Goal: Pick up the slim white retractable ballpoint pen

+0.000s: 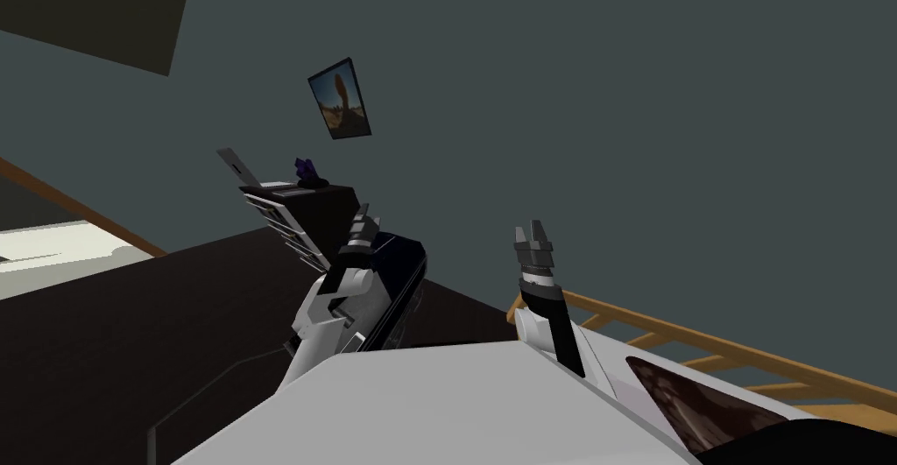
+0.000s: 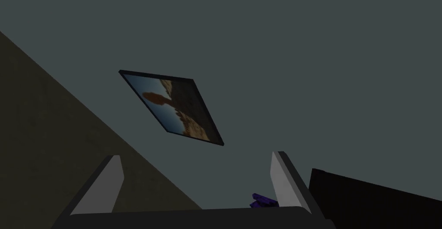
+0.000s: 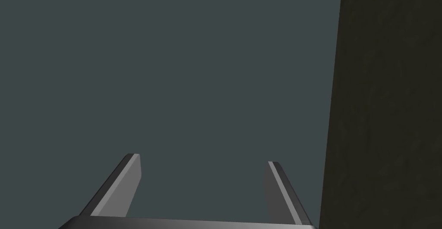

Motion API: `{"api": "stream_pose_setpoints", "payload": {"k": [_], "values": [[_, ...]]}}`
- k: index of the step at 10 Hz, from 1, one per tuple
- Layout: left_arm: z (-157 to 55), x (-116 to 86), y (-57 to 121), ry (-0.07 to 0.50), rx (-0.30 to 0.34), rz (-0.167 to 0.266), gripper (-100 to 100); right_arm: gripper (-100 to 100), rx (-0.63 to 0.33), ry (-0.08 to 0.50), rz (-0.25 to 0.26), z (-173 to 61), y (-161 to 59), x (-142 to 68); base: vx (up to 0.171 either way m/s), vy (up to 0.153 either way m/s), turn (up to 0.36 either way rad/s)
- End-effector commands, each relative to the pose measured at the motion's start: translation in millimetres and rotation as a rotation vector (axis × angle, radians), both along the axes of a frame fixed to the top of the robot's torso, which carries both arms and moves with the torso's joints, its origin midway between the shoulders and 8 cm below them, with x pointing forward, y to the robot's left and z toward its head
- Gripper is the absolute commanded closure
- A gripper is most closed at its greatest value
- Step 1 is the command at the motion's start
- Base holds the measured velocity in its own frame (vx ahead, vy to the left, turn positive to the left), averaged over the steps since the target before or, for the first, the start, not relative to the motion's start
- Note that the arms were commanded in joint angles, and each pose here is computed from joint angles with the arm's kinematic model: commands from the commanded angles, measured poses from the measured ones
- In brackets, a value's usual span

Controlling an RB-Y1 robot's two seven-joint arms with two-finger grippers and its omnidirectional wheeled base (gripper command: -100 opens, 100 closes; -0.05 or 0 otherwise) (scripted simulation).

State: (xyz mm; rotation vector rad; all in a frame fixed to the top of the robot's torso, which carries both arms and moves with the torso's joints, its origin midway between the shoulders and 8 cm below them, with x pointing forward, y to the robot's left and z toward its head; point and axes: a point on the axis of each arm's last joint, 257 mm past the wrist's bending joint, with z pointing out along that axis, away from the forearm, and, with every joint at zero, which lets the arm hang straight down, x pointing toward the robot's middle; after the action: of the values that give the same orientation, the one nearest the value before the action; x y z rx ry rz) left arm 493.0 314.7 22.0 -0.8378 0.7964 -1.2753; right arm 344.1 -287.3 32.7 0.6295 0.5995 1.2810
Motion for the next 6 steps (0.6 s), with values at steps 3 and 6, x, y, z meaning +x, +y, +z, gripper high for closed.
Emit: {"api": "stream_pose_setpoints", "payload": {"k": [3,6], "values": [[-20,31,14.7,0.097,-0.058,0.014,-100,0,0.0,0.0,0.0,0,0,0,-0.016,-0.039,0.065],[-31,50,24.7,0.154,-0.098,0.023,-100,0,0.0,0.0,0.0,0,0,0,-0.008,-0.035,0.043]]}}
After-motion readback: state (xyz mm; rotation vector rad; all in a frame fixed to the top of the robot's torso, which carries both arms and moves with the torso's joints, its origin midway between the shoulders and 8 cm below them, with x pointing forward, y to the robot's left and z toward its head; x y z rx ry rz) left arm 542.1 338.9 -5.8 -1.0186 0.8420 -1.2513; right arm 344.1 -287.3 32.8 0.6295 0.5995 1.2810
